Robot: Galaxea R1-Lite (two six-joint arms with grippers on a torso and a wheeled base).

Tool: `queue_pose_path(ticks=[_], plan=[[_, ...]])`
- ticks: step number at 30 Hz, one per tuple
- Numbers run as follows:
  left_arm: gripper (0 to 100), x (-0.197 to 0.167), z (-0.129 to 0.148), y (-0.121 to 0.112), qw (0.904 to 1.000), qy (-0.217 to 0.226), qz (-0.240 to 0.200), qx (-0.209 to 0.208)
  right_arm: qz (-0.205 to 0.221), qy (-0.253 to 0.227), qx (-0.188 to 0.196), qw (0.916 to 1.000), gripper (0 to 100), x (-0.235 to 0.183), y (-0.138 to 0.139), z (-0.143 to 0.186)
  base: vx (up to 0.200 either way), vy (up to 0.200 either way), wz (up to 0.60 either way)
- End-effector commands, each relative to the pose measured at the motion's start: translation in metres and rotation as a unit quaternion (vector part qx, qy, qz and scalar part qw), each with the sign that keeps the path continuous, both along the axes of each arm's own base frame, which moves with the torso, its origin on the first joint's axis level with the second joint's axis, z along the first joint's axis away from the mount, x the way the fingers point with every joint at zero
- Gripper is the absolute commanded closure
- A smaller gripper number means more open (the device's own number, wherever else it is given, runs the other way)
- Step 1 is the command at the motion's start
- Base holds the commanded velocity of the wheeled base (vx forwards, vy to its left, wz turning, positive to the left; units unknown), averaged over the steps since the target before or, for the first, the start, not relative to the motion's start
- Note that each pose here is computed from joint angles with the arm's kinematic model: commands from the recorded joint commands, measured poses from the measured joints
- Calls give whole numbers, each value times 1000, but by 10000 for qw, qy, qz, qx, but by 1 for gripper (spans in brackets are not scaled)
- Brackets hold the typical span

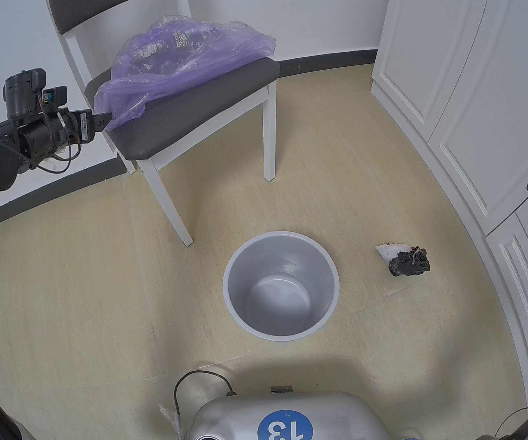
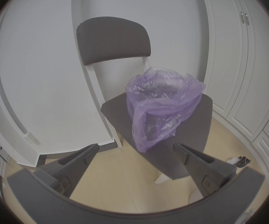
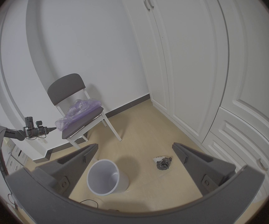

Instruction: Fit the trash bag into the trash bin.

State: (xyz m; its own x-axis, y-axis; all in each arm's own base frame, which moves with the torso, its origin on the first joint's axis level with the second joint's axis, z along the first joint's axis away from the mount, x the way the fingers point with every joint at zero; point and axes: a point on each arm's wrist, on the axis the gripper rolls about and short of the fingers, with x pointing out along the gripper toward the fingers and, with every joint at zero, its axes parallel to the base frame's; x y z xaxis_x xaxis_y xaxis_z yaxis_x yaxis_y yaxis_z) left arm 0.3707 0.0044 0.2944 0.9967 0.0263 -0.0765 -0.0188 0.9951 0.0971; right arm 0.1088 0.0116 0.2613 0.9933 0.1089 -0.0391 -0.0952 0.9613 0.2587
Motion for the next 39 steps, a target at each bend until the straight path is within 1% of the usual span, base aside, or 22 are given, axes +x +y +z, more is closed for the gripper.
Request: queue_pose_path(ticks=[1, 3, 8, 12, 17, 18, 25, 29, 32, 34, 37, 39], plan=[[0, 27, -16, 2, 10000, 31, 30, -13, -9, -4, 3, 10000, 0, 1, 0, 0, 0, 0, 0], [0, 34, -19, 2, 10000, -15, 46, -20, -9, -49, 16, 10000, 0, 1, 0, 2, 0, 0, 0], [0, 44, -14, 5, 9994, -310, 88, -100, -79, -138, 47, 9999, 0, 5, 0, 4, 0, 0, 0], [0, 47, -8, 5, 9990, -433, 72, -129, -72, -200, 115, 9997, 0, 8, 0, 5, 0, 0, 0], [0, 54, -8, 5, 9986, -481, 73, -197, -72, -222, 133, 9996, 0, 7, 0, 6, 0, 0, 0], [100, 55, -8, 5, 9986, -489, 50, -198, -72, -237, 135, 9996, 0, 7, 0, 6, 0, 0, 0], [100, 58, -13, 4, 9988, -435, 44, -215, -63, -328, 145, 9993, 0, 7, 0, 7, 0, 0, 0], [100, 53, -6, 2, 9982, -529, 44, -291, -40, -335, 147, 9993, 0, 6, 1, 6, 0, 0, 0], [100, 36, 13, -2, 9971, -697, -7, -315, 21, -299, 122, 9995, 0, 6, 2, 4, 0, 0, 0], [100, 21, 23, -6, 9965, -764, -55, -326, 167, -262, 98, 9995, 0, 5, 6, 1, 0, 0, 0], [100, -9, 41, -12, 9952, -905, -197, -318, 389, -248, 79, 9989, 0, 1, 10, -2, 0, 0, 0], [100, -30, 54, -19, 9934, -1062, -322, -284, 405, -290, 56, 9987, 0, -1, 11, -2, 0, 0, 0]])
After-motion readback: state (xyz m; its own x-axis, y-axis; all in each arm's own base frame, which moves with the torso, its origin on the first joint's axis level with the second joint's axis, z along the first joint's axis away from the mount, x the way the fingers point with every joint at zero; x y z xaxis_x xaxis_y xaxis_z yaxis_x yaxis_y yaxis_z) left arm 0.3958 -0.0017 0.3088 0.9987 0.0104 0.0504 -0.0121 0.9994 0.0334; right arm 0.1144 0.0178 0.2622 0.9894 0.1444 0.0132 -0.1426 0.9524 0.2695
